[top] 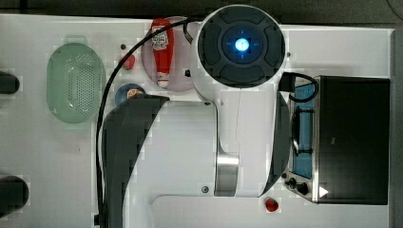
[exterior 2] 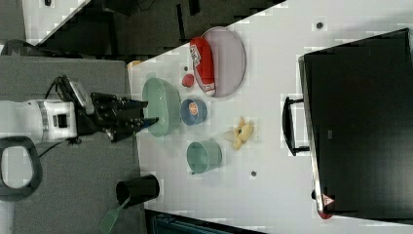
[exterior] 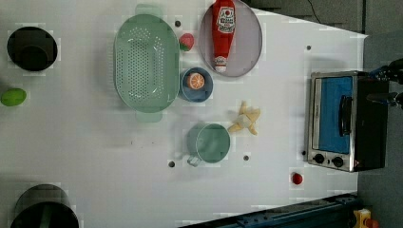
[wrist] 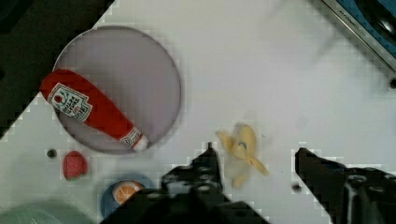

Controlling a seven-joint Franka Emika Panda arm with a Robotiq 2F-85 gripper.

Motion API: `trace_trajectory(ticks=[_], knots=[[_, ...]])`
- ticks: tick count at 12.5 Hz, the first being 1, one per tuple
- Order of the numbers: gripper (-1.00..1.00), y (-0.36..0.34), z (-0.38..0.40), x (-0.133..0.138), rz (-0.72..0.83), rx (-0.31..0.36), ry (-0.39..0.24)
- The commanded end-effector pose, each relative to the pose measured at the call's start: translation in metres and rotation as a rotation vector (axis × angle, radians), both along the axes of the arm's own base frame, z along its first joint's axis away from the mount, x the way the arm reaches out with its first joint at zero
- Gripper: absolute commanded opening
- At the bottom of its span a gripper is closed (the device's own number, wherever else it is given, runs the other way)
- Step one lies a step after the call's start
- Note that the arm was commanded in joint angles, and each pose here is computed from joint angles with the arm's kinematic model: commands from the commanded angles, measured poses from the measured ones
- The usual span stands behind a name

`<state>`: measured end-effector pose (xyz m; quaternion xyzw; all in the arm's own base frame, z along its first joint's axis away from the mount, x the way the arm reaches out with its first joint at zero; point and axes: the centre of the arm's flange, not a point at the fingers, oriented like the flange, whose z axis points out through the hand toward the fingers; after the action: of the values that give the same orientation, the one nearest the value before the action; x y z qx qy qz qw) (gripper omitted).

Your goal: Pick banana from table and place on oven.

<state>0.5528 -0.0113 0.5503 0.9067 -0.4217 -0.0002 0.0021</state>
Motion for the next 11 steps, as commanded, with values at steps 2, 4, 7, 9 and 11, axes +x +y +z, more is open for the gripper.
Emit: trace_trajectory(ticks=[2, 4, 7, 9, 11], knots=[[0.81, 0.003, 0.054, -0.144, 0.054, -0.011, 0.008], [1.0, 0.003, 0.052, -0.143, 0.055, -0.011, 0.012], [1.0, 0.004, 0.028, -0.131, 0.059, -0.008, 0.039], [1.0, 0.003, -0.005, -0.112, 0.062, -0.005, 0.049], [1.0, 0.005, -0.049, -0.091, 0.069, -0.002, 0.047]])
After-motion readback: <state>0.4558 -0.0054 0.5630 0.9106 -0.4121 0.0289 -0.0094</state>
